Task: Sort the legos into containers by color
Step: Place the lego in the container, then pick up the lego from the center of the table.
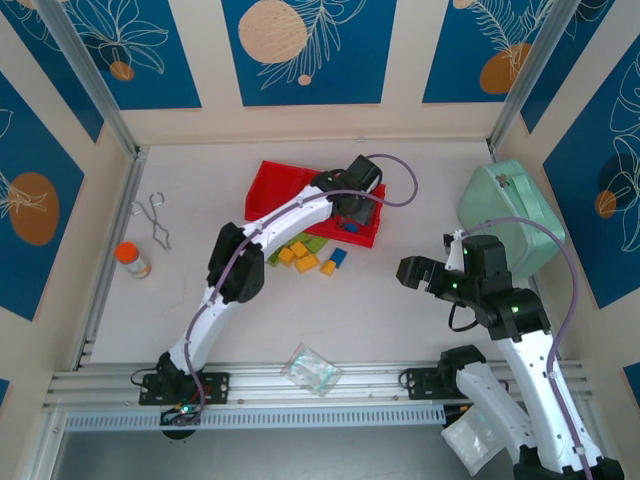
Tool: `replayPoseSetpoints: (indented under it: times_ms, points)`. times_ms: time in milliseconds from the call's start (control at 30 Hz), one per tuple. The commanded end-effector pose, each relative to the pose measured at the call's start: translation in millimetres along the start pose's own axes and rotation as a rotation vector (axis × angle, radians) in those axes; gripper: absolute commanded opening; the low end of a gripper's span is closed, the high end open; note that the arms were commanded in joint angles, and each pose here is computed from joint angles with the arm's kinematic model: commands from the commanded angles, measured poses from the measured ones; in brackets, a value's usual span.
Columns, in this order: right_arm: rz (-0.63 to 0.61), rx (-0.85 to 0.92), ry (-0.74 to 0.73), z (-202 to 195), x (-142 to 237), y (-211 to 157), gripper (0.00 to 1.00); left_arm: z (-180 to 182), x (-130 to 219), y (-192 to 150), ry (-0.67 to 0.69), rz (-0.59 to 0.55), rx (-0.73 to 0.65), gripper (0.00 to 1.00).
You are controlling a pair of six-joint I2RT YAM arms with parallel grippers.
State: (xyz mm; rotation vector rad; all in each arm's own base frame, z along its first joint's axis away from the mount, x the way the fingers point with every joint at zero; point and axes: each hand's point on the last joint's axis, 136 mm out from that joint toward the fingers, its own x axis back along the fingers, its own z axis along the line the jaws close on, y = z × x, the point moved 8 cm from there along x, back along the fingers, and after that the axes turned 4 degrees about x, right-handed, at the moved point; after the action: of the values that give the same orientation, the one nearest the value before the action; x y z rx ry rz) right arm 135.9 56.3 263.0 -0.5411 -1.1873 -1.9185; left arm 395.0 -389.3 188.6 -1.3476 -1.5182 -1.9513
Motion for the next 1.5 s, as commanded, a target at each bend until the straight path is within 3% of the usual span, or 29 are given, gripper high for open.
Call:
replayPoseSetpoints:
  times_ms: [0, 267, 433, 667, 800, 933, 1067, 1467]
  points:
    - [0.002, 0.005, 0.0, -1, -2, -3, 0.99, 6, 8, 6, 0.005, -0.001, 0.03, 0.53]
    - [0.004, 0.013, 0.01, 0, -2, -5, 0.99, 10, 45, 8, -0.023, -0.055, 0.024, 0.77]
    - [0.003, 0.024, 0.014, 2, 0, -6, 0.99, 14, 76, -1, -0.048, -0.075, 0.027, 0.84]
    - [0.006, 0.036, 0.018, 3, -1, -8, 0.99, 24, 109, -55, -0.107, -0.055, 0.031, 0.93]
    - [0.01, 0.037, 0.018, 4, -1, -8, 0.99, 26, 109, -94, -0.131, 0.005, 0.014, 1.0]
    - [0.013, 0.035, 0.016, 3, -2, -8, 0.99, 26, 97, -123, -0.152, 0.061, -0.025, 0.99]
    - [0.015, 0.035, 0.015, 4, -2, -8, 0.99, 20, 77, -138, -0.195, 0.145, -0.078, 0.92]
    - [0.022, 0.037, -0.008, 3, -4, -9, 0.99, 2, 26, -146, -0.204, 0.274, -0.135, 0.72]
